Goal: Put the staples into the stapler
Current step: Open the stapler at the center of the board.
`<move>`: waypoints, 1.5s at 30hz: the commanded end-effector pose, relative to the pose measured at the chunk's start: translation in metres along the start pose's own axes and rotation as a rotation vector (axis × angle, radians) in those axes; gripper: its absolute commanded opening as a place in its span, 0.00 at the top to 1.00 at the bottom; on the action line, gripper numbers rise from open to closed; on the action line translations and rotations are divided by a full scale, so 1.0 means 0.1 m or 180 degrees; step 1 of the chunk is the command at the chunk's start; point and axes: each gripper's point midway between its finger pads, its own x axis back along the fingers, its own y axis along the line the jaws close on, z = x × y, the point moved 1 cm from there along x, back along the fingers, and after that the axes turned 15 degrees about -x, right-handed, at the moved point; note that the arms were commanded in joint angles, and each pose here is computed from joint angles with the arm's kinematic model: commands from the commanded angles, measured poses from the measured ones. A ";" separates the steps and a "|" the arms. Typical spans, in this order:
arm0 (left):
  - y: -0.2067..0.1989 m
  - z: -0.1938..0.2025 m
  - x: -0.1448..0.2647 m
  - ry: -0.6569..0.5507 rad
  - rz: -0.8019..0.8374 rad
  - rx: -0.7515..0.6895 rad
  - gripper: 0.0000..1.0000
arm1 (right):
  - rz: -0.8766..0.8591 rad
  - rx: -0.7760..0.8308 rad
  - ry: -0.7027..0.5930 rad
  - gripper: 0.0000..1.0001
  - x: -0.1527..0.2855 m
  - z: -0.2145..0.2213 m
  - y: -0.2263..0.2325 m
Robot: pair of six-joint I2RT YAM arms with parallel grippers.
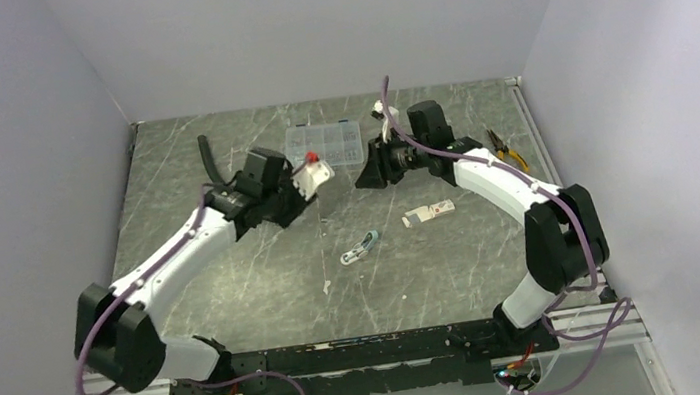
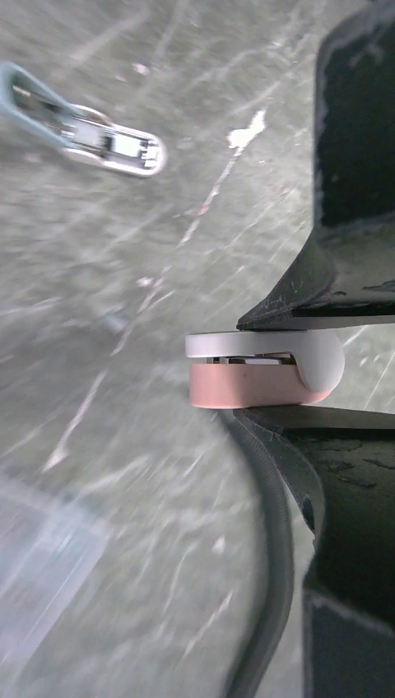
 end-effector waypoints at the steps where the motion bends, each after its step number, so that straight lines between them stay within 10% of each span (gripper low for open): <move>1: 0.40 -0.67 0.44 -0.0716 -0.0350 -0.0271 0.97 | -0.0778 -0.0268 -0.0140 0.57 -0.06 -0.36 0.48; 30: 0.26 -1.03 0.44 -0.1067 -0.0138 -0.0200 0.97 | -0.1248 -0.0174 0.0146 0.43 -0.34 -0.27 1.02; 39: 0.30 -0.99 0.43 -0.1015 -0.0237 -0.0184 0.97 | -0.1327 -0.0158 0.0292 0.52 -0.40 -0.13 1.05; 45: 0.33 -0.94 0.43 -0.0969 -0.0324 -0.0167 0.97 | -0.1349 -0.0080 0.0325 0.77 -0.38 -0.10 1.05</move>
